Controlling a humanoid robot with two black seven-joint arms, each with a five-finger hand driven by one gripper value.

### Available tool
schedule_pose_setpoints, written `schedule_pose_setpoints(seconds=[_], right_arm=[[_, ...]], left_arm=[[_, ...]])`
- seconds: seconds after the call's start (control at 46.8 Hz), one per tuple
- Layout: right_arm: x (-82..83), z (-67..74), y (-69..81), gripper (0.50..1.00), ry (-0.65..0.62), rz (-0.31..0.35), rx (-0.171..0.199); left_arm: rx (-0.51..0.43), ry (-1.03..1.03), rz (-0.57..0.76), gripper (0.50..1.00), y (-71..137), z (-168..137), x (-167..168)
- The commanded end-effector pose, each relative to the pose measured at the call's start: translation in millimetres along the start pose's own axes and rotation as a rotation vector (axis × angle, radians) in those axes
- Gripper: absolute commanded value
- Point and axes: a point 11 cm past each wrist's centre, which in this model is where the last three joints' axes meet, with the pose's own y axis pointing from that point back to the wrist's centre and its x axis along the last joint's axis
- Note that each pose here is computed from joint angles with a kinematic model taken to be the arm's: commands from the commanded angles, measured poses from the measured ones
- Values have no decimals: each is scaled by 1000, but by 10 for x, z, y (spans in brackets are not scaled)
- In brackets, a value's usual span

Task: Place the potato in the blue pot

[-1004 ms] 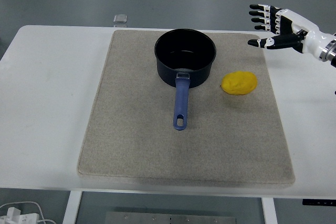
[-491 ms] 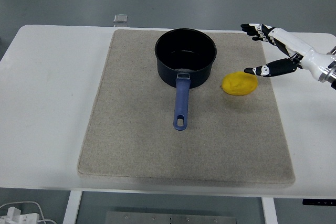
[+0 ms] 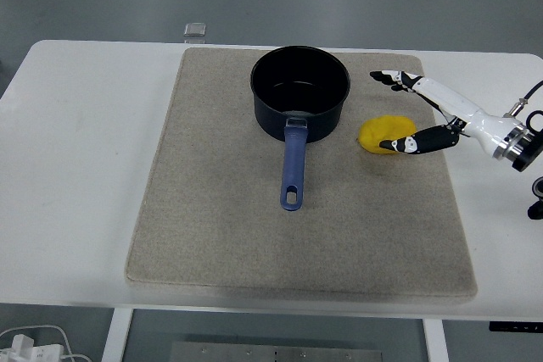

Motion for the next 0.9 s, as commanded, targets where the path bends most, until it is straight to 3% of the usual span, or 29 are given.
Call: schedule_pose_setpoints(seconds=[0.0,0.47,0.577,0.876], right_arm=[[-46,-6,-38,940,13,-4,8],[-208,165,-268,936,121,1,1],[-263,245,-260,936,135,-8,-8],[-202,409,-214,934,185,-4,-49]], left_arm=[[-1,1,3,999,0,1,7],[-1,2,4,999,1,2,12],[0,4,6,999,1,1,17],[-1,3,7,999,1,2,19]])
